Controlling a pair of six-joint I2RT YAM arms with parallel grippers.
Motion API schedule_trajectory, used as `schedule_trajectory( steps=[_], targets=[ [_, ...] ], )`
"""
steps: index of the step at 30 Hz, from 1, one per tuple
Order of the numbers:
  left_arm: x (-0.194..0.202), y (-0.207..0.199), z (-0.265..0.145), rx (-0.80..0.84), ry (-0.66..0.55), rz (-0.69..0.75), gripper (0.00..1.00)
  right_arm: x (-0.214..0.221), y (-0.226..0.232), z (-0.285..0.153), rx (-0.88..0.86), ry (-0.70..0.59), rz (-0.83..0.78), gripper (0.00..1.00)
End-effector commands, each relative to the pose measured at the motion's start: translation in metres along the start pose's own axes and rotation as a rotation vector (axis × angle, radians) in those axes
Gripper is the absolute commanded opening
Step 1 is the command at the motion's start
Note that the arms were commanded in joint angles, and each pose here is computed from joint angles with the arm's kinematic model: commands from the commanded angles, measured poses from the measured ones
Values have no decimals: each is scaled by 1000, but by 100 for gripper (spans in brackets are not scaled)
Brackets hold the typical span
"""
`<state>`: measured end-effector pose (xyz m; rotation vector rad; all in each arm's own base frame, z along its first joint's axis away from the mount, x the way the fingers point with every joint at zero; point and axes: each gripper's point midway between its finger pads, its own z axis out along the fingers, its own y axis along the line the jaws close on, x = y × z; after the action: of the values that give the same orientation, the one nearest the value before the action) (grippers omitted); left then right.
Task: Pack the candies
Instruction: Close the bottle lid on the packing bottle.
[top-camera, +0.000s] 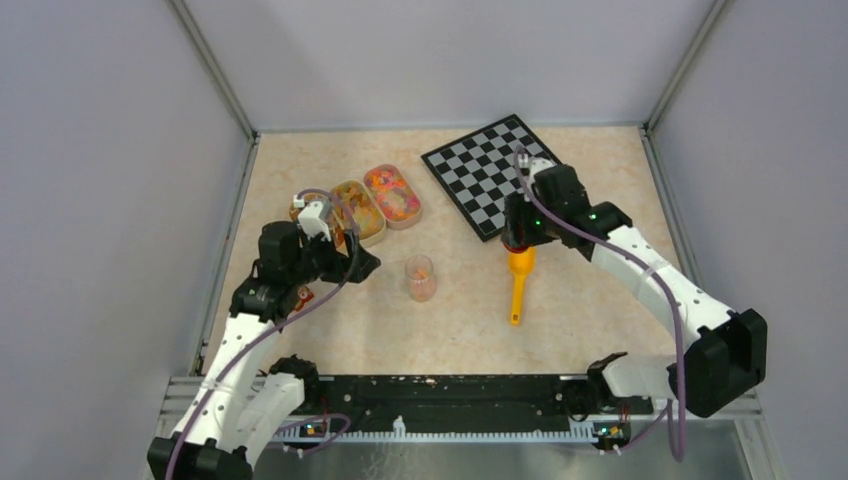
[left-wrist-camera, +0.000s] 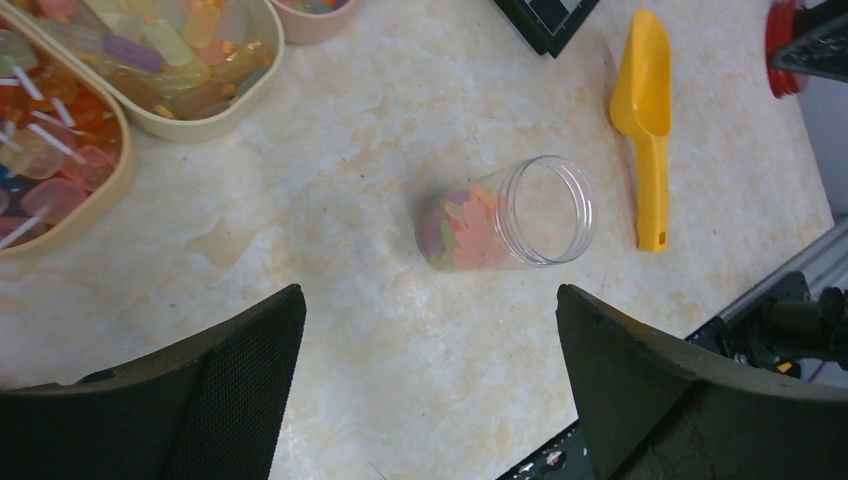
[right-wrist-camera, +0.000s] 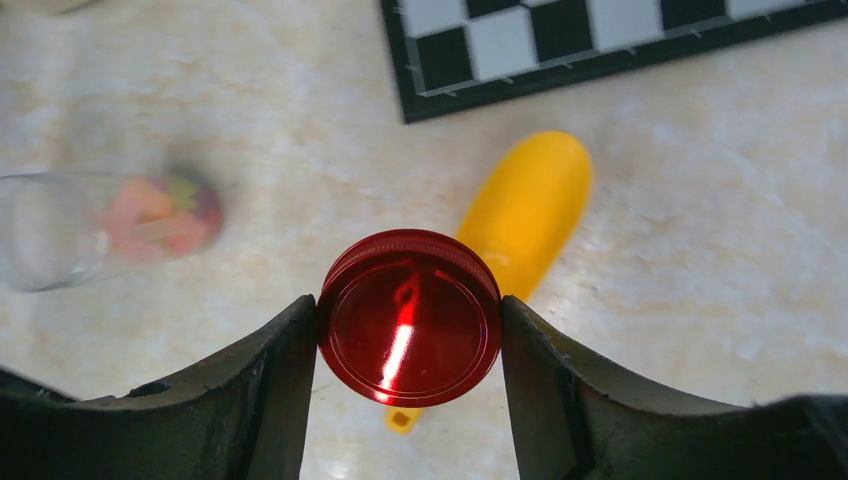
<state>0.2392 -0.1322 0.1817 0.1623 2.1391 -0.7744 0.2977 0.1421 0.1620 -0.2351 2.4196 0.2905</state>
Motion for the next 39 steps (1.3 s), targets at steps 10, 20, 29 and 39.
schedule_trajectory(
  steps=[10, 20, 29, 39],
  targets=[
    [-32, 22, -22, -194, -133, 18, 99, -18, 186, -3, -214, 52, -388, 47],
    [-33, 24, -27, -217, -153, 11, 99, 1, 232, 15, -207, 135, -504, 48],
    [-33, 23, -26, -209, -151, 15, 99, 8, 230, 23, -172, 168, -540, 49],
    [-32, 24, -25, -209, -150, 14, 99, 11, 241, 30, -208, 180, -532, 51]
  ],
)
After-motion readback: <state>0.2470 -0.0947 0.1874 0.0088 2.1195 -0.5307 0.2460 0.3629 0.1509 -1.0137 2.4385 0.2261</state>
